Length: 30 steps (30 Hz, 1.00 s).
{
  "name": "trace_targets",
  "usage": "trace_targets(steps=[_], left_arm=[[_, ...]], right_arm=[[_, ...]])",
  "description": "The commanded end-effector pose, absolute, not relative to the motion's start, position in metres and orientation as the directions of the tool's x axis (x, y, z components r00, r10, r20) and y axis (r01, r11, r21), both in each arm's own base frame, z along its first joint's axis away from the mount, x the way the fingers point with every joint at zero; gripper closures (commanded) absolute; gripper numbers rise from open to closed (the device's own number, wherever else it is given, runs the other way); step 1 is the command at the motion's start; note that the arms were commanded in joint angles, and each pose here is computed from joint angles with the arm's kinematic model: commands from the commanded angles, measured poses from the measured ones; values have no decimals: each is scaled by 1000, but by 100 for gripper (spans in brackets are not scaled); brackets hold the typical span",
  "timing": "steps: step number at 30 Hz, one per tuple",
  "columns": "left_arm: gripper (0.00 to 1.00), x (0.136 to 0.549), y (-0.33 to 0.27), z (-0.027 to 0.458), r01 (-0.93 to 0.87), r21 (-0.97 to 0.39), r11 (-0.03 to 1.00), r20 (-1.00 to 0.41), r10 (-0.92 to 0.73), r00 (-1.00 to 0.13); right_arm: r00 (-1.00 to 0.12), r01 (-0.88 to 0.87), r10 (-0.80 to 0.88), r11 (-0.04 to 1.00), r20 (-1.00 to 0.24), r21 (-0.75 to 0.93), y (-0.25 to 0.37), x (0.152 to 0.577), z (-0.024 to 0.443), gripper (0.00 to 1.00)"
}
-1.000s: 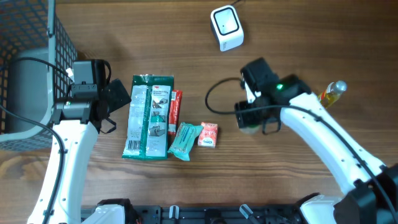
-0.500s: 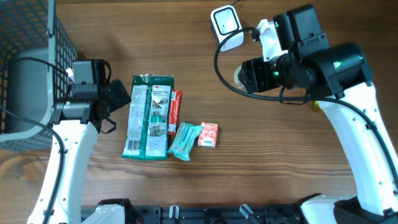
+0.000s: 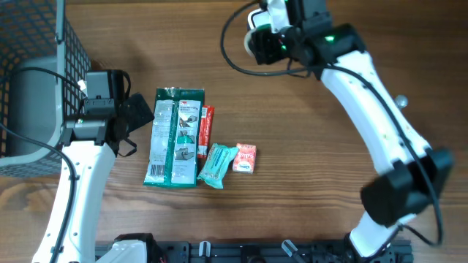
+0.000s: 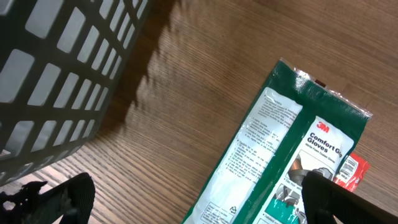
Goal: Scan the item barcode
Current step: 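Lift the jar and hold its side up to the white scanner, then carry the jar to the right and set it down near the bottle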
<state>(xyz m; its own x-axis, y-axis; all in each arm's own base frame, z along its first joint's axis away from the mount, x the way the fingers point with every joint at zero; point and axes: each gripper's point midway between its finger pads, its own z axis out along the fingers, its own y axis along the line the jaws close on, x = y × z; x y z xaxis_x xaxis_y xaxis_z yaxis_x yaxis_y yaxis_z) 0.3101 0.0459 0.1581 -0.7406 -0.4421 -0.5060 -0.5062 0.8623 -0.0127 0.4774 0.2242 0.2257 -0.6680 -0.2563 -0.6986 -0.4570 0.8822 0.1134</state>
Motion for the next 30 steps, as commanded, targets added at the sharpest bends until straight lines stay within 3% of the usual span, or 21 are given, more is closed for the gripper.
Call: trace_targets(steps=[1, 4, 9, 16, 19, 30], left_arm=[[0, 312, 49, 161, -524, -14, 852, -517, -455, -725], [0, 312, 49, 161, -524, -14, 852, -517, -455, -725], [0, 312, 49, 161, -524, -14, 852, -517, -455, -725], [0, 312, 49, 161, -524, -14, 852, -517, -455, -725], [0, 312, 49, 161, -524, -14, 852, -517, -455, -725], [0, 312, 49, 161, -524, -14, 852, -517, -455, -725]], right_arm=[[-609, -452, -249, 889, -753, 72, 234, 518, 207, 96], [-554, -411, -180, 908, -813, 79, 238, 556, 194, 96], [-531, -289, 42, 930, -847, 227, 224, 598, 179, 96], [-410, -283, 77, 937, -909, 207, 201, 631, 184, 96], [-360, -320, 4, 939, -933, 127, 201, 634, 189, 96], [-361, -349, -45, 933, -931, 91, 203, 630, 189, 92]])
